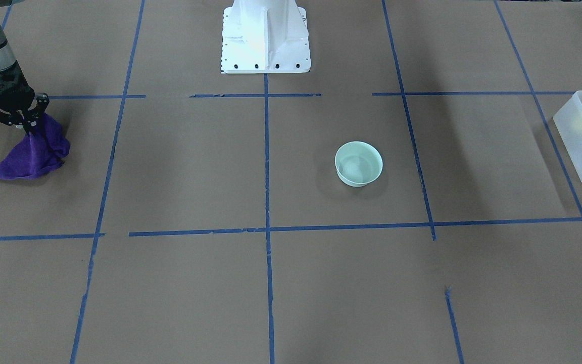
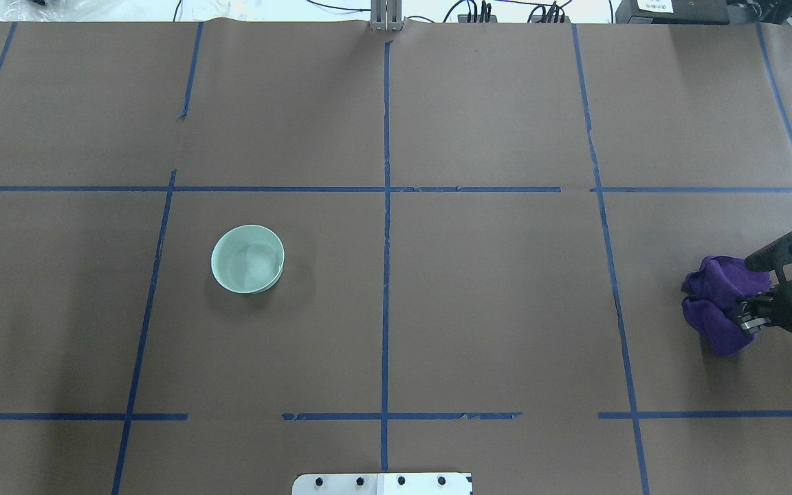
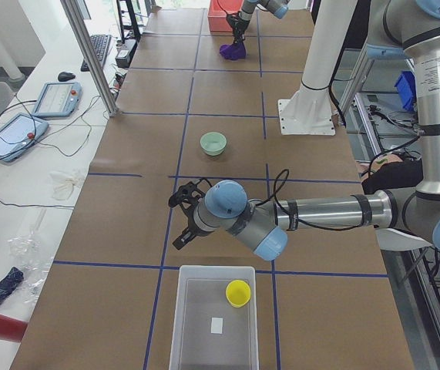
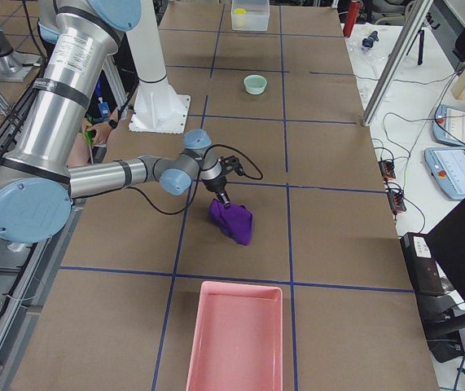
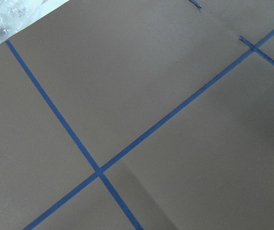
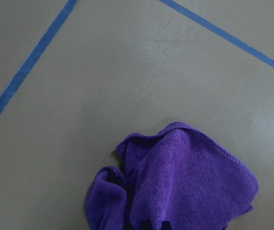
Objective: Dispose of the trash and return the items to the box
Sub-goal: 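Carry the purple cloth with the right gripper into the pink bin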
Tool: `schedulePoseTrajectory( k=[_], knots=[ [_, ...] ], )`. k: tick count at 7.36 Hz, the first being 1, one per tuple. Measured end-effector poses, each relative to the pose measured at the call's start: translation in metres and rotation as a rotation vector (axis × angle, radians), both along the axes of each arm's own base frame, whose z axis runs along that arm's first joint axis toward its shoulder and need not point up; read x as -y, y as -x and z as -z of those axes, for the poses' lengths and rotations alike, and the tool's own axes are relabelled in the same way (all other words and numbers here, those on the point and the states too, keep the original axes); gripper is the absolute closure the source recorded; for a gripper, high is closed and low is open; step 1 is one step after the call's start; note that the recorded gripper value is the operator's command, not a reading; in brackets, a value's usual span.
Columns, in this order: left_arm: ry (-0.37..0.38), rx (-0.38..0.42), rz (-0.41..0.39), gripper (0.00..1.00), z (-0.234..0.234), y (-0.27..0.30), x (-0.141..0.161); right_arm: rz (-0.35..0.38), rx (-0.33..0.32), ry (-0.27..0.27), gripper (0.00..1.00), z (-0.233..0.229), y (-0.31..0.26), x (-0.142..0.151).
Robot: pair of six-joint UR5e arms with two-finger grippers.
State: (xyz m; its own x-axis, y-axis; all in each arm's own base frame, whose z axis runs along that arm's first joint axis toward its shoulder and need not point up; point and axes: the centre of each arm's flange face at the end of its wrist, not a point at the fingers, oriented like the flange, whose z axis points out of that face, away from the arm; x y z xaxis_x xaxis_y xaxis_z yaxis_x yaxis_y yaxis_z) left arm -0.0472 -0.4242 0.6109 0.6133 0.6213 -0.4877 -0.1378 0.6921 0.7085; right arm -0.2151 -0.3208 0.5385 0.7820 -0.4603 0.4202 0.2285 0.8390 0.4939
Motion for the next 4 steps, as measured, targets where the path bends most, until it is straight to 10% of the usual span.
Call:
schedulePoseTrajectory(
  k=[4],
  knots=[
    [0.013,-0.013,0.011,0.00,0.003,0.000,0.000,0.149,-0.041,-0.057,1.00,0.008,-0.172,0.076]
  ],
)
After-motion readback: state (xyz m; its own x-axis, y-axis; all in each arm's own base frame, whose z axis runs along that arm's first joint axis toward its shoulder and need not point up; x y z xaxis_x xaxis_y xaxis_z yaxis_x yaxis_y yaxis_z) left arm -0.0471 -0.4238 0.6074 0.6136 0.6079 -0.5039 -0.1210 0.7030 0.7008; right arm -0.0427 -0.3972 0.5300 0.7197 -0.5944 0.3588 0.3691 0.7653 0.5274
